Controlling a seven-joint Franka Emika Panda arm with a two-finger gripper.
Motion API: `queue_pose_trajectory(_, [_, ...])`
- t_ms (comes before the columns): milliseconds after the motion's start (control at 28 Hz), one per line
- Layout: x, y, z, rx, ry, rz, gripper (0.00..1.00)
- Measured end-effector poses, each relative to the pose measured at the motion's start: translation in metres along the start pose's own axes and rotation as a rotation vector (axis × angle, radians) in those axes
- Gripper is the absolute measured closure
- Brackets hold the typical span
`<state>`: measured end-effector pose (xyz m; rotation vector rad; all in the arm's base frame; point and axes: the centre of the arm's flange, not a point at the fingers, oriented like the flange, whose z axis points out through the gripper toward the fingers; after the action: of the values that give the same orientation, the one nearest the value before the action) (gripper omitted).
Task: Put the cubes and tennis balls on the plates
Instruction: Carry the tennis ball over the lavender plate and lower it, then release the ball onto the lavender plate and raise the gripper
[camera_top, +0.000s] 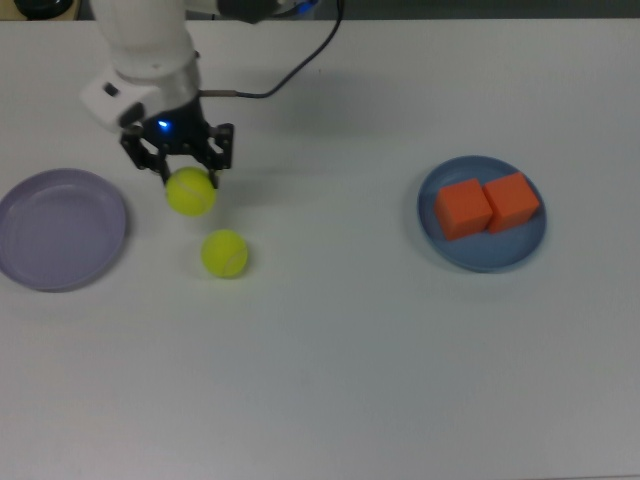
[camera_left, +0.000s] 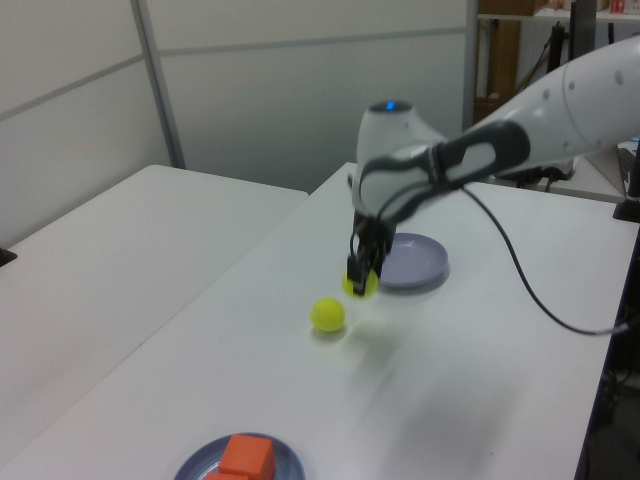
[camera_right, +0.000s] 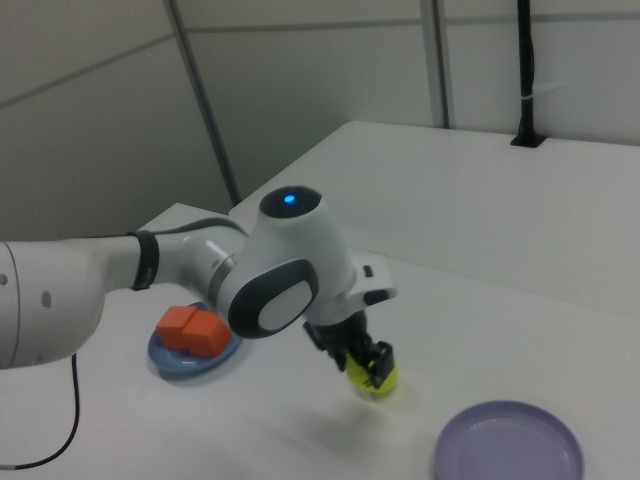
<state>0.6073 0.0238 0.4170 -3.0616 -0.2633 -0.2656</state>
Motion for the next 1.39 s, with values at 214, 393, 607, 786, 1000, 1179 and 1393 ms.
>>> queue_pose_trajectory(214, [0.007,0.065,-0.029,0.040,0.083,0.068,0.35])
queue_pose_trajectory(393, [0.010,0.109,-0.018,0.020,0.084,0.110,0.36])
queue_pose_trajectory(607, [0.030,0.125,0.030,-0.005,0.041,0.138,0.36])
queue_pose_trajectory(786, [0.042,0.129,0.067,-0.038,0.042,0.142,0.36])
queue_pose_trajectory(1000, [0.046,0.134,0.086,-0.068,0.049,0.142,0.36])
queue_pose_trajectory(1179, [0.047,0.138,0.082,-0.072,0.058,0.145,0.36])
queue_pose_trajectory(1393, [0.040,0.155,0.065,-0.052,0.032,0.167,0.23])
